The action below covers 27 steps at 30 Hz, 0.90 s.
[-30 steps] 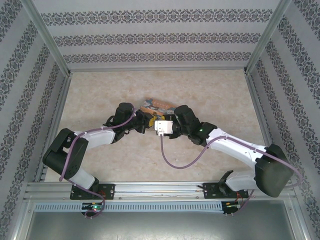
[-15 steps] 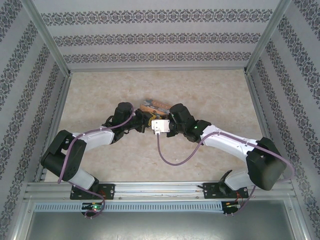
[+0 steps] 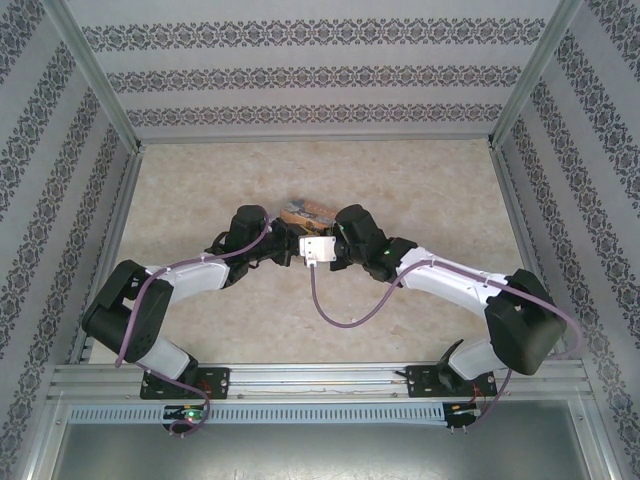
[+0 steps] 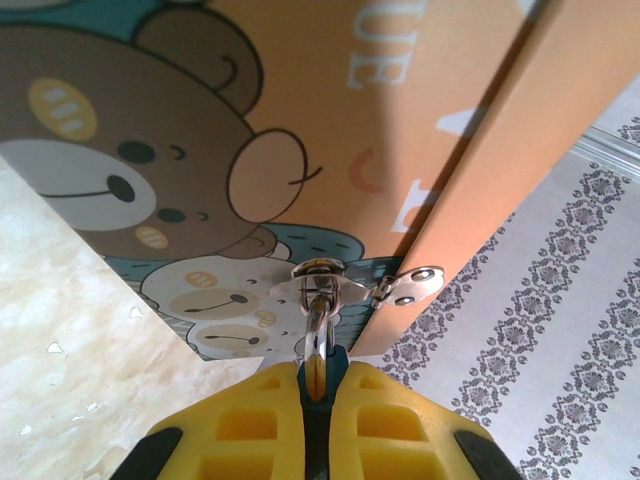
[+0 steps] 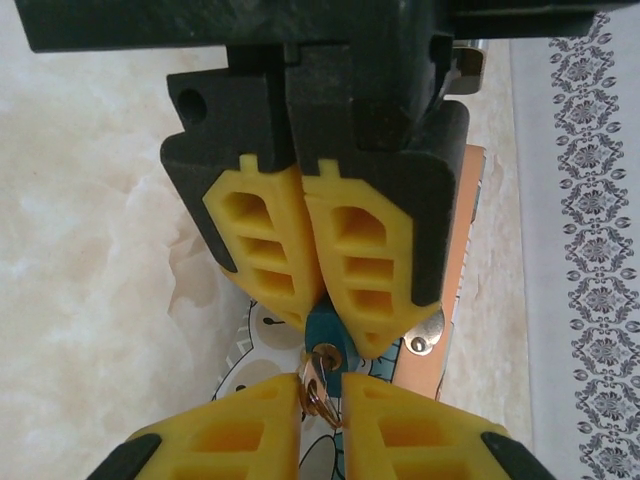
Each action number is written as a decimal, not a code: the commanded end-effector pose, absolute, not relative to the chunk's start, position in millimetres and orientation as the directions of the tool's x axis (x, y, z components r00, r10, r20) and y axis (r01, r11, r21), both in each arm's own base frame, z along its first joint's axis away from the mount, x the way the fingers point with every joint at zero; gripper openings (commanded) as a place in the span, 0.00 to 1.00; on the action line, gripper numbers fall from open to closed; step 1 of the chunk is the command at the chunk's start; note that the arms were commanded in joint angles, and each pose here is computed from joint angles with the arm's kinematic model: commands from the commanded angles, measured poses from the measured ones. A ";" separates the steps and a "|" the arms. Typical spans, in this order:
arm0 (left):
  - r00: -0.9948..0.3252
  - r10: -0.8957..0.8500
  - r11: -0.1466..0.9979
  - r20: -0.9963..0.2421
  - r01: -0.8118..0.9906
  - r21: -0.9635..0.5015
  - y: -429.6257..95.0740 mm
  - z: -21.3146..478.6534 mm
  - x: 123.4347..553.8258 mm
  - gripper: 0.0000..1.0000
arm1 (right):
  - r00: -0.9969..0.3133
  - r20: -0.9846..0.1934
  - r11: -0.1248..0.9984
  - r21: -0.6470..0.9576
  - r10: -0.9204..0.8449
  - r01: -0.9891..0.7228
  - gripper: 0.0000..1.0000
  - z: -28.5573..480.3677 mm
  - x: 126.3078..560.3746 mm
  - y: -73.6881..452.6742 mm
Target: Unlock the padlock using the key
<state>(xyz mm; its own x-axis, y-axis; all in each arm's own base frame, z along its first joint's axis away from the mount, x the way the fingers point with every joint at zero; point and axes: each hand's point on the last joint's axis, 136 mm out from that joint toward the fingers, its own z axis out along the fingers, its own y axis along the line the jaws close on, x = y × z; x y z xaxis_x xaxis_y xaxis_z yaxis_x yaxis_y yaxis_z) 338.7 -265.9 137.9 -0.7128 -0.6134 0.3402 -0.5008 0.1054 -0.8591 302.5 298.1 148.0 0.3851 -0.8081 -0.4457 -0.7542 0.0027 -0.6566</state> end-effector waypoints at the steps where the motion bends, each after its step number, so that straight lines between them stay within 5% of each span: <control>1: -0.736 -0.594 0.097 0.326 -0.467 -0.879 -271.7 152.6 333.9 0.00 | 0.403 -0.448 0.007 -0.676 -0.798 -0.737 0.15 157.5 308.6 307.2; 12: -0.732 -0.595 0.079 0.331 -0.463 -0.883 -273.3 156.6 336.2 0.00 | 0.395 -0.444 0.012 -0.677 -0.804 -0.736 0.06 150.0 307.7 311.5; 27: -0.737 -0.586 0.075 0.337 -0.463 -0.883 -282.2 151.9 335.2 0.00 | 0.159 -0.732 0.330 -0.476 -0.663 -0.815 0.00 161.6 306.2 327.5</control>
